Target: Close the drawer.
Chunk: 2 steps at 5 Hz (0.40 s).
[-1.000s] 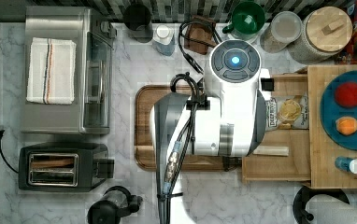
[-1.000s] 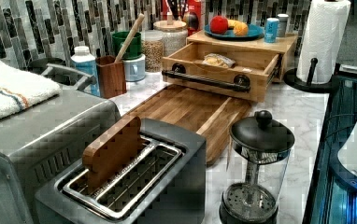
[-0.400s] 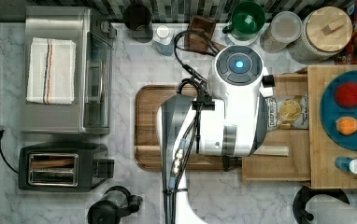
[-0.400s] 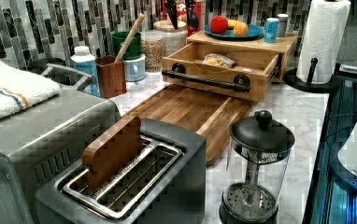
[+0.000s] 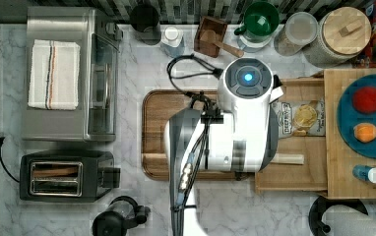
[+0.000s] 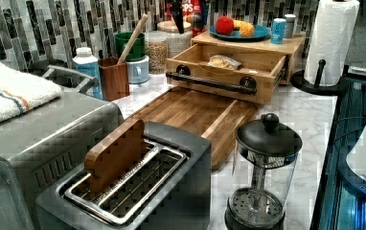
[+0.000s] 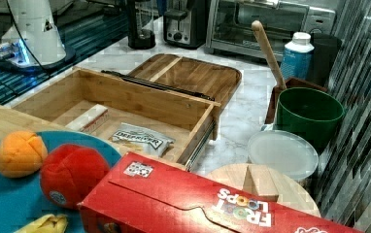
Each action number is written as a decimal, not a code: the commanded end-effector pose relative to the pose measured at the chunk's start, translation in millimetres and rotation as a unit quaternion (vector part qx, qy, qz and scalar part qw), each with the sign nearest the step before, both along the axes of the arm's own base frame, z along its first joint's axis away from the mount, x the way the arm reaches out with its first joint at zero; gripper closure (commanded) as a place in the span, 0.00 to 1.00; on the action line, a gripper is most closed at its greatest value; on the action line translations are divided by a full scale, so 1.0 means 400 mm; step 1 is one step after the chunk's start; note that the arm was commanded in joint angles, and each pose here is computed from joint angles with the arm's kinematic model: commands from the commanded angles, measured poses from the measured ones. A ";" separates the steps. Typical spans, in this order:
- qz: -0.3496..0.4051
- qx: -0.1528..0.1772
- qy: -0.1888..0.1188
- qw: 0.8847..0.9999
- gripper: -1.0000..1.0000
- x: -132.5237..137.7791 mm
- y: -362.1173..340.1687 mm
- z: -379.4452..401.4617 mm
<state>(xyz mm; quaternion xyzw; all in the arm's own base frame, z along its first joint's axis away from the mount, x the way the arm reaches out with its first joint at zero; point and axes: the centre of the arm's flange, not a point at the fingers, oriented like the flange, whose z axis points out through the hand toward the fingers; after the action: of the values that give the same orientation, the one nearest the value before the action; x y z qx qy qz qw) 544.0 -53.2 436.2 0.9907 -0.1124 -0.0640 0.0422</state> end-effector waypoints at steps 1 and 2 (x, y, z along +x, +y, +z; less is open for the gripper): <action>0.143 -0.044 -0.036 0.988 1.00 -0.049 0.183 0.030; 0.160 -0.051 -0.019 0.986 1.00 -0.045 0.190 -0.026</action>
<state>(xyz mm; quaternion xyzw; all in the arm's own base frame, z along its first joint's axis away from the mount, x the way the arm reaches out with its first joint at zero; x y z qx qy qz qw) 534.4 -30.7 426.2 0.9941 -0.0263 -0.0320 0.1003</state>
